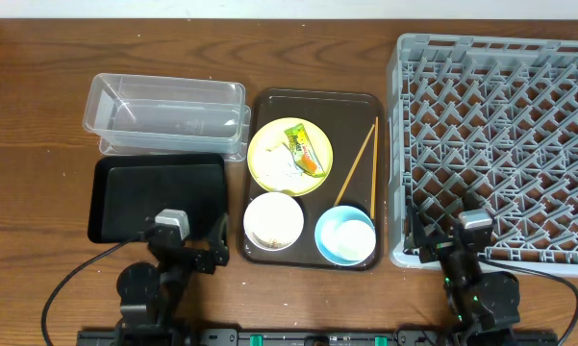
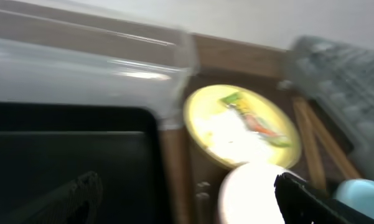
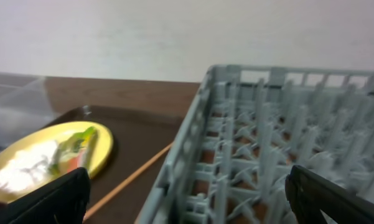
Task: Sort waste into correct bins and load items into the dishwasher rack
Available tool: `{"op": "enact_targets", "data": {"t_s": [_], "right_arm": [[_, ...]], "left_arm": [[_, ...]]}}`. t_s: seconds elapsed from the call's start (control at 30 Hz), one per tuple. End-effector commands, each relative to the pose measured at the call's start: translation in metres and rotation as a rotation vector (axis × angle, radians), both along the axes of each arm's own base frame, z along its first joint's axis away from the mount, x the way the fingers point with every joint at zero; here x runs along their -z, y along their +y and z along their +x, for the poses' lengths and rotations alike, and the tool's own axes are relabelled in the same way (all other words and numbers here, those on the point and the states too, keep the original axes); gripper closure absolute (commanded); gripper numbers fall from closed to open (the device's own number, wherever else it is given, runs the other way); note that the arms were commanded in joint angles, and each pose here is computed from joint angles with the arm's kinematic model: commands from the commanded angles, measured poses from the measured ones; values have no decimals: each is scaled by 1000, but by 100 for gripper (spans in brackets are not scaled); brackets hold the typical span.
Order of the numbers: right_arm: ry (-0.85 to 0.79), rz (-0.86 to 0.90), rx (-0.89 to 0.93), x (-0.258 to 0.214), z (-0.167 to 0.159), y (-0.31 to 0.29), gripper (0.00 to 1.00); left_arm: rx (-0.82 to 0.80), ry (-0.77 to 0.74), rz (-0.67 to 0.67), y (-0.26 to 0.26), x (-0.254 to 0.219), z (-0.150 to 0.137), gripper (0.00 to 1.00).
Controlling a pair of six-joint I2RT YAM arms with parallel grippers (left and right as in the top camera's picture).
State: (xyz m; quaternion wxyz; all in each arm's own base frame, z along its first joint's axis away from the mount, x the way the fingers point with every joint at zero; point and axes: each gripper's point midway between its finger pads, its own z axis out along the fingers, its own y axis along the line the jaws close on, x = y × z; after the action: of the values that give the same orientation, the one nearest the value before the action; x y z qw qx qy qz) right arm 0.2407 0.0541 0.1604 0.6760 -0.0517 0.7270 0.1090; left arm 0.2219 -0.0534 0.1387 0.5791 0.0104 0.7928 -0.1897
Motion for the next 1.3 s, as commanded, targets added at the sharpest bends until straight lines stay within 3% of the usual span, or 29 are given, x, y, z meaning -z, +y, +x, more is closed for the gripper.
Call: {"op": "enact_targets", "data": {"t_s": [0.0,0.13,0.27,0.37,0.5,0.7,0.9,1.03,1.27], "right_arm": [[10,155,-116,-8,-5,20,1],[26,233,-312,-27,-23,50,1],[113,267,-321,-51,-37,50,1],[229,260,-290,-63,-46,46,1],[461,225,-258,-68,-54,44,1],[677,102,-266,-82,-46,46,1],[737,117,-294,-99,-30,55,1],[798,198,-126,-91,-16,38,1],[887,277,40,-73,-9,16,1]], "left_arm": [[114,-19,-178,-24,-21,-6,9],[121,-147,-198,-24,-70,-8,8],[134,-128,-202,-26,-107,-12,8],[141,1,-215,-29,-123,-9,8],[112,296,-234,-30,-129,1,8],[115,642,-264,-36,-136,9,8],[367,772,-339,-78,-134,2,9],[410,844,-181,-101,-112,-10,18],[307,850,278,-133,-57,-20,25]]}}
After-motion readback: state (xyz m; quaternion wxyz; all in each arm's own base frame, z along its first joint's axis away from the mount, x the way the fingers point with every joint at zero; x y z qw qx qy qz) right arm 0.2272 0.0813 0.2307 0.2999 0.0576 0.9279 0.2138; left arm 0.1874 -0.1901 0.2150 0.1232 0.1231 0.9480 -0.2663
